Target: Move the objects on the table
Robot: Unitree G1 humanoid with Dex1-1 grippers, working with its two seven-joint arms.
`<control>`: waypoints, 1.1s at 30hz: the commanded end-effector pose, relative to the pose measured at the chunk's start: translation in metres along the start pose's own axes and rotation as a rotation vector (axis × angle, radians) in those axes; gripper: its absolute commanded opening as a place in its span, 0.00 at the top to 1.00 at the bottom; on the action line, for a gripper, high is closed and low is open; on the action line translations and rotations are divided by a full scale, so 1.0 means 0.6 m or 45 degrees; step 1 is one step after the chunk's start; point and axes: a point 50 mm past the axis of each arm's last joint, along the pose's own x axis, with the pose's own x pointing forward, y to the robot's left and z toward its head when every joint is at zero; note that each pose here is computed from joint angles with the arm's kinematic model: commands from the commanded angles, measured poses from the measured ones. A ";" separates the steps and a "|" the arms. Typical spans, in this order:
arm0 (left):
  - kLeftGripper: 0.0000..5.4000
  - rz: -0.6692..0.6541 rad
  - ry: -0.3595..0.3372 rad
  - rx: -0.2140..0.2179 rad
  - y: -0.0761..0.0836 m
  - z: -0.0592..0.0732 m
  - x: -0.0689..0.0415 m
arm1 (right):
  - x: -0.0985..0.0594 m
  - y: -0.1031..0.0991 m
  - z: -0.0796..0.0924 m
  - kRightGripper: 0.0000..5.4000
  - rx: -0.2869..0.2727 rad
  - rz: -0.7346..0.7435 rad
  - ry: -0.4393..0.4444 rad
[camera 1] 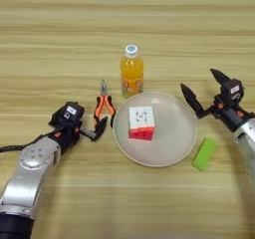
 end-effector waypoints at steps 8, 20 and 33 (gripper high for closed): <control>0.00 0.027 0.072 0.007 0.002 -0.016 -0.003 | 0.009 -0.004 0.014 0.00 -0.006 -0.014 -0.053; 0.17 0.000 0.074 0.000 -0.001 -0.015 -0.002 | 0.011 -0.007 0.015 0.00 -0.009 -0.022 -0.055; 0.41 -0.030 0.070 -0.039 -0.006 -0.014 0.001 | 0.012 -0.011 0.017 0.00 -0.015 -0.041 -0.056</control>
